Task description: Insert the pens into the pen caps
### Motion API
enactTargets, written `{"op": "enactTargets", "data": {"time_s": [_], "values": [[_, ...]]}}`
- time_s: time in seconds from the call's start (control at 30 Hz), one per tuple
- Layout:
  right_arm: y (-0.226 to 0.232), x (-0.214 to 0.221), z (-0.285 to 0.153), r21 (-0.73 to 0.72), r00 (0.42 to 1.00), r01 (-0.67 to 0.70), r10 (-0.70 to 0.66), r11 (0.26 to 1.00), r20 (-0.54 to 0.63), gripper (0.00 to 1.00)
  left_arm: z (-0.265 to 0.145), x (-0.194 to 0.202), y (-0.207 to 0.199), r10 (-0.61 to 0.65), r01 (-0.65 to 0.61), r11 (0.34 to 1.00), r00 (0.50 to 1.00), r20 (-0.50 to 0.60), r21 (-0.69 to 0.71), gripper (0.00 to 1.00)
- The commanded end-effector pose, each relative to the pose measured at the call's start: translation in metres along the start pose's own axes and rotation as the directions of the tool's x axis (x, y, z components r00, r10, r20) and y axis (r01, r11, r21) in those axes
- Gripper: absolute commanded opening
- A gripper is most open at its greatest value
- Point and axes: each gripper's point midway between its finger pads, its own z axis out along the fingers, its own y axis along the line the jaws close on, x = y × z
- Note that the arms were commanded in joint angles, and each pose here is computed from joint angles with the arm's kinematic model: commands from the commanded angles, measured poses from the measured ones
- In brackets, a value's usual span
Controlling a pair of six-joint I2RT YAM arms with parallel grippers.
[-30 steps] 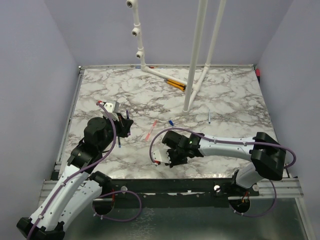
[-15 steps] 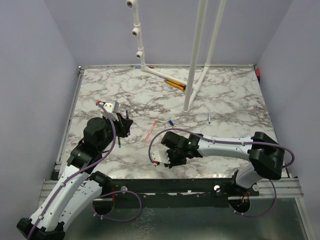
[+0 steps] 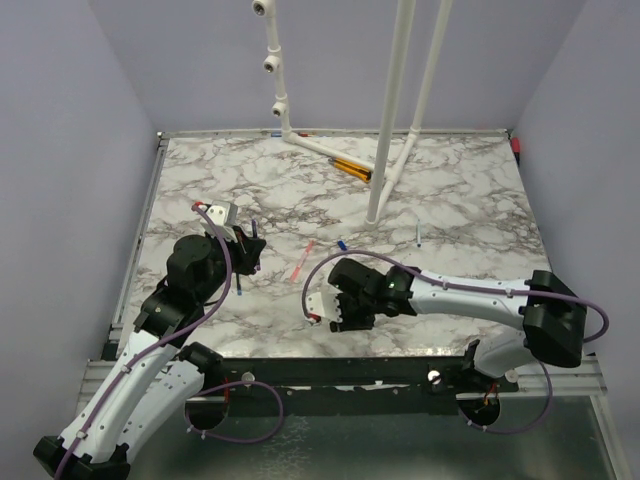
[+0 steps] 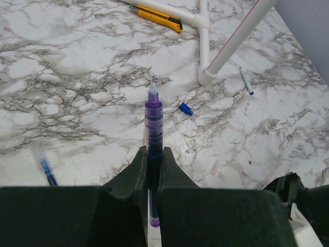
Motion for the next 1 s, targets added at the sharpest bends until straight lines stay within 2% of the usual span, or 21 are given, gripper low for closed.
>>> {"op": "enactTargets", "data": {"time_s": [0.0,0.1,0.23,0.33,0.43,0.5,0.57,0.7,0.77,0.87,0.97], "values": [[-0.019,-0.02,-0.024,0.142,0.988,-0.143,0.132,0.979,0.081,0.41,-0.005,-0.011,-0.006,0.007,-0.007,1.0,1.0,0.023,0.026,0.0],[-0.026,-0.027,-0.039,0.193,0.96,-0.273,0.254,0.942,0.119,0.42,-0.005,-0.011,-0.006,0.006,-0.006,1.0,1.0,0.026,0.025,0.0],[-0.045,-0.045,-0.066,0.277,0.854,-0.514,0.455,0.812,0.252,0.42,-0.005,-0.011,-0.006,0.005,-0.006,1.0,1.0,0.026,0.025,0.0],[-0.06,-0.04,-0.085,0.344,0.689,-0.725,0.631,0.597,0.355,0.5,-0.005,-0.011,-0.006,0.003,-0.004,1.0,1.0,0.027,0.025,0.0],[-0.06,-0.035,-0.092,0.33,0.55,-0.834,0.715,0.442,0.432,0.54,-0.005,-0.011,-0.006,0.002,-0.003,1.0,1.0,0.029,0.024,0.0],[-0.06,-0.032,-0.095,0.293,0.45,-0.892,0.74,0.345,0.5,0.63,-0.006,-0.012,-0.006,0.003,-0.003,1.0,1.0,0.029,0.025,0.0],[-0.057,-0.031,-0.094,0.24,0.36,-0.932,0.76,0.271,0.541,0.65,-0.005,-0.011,-0.007,0.003,-0.004,1.0,1.0,0.026,0.029,0.0],[-0.039,-0.03,-0.077,0.138,0.224,-0.974,0.833,0.178,0.506,0.65,-0.006,-0.011,-0.007,0.004,-0.005,1.0,1.0,0.027,0.031,0.0],[-0.028,-0.027,-0.065,0.128,0.201,-0.979,0.872,0.16,0.447,0.65,-0.006,-0.011,-0.007,0.003,-0.004,0.999,1.0,0.027,0.032,0.0],[-0.016,-0.013,-0.053,0.159,0.138,-0.984,0.911,0.081,0.388,0.65,-0.007,-0.012,-0.008,0.004,-0.005,0.999,1.0,0.031,0.037,0.0],[-0.003,-0.02,-0.04,0.077,0.079,-0.995,0.936,0.056,0.343,0.64,-0.008,-0.013,-0.009,0.004,-0.006,0.999,0.999,0.035,0.04,0.0]]}}
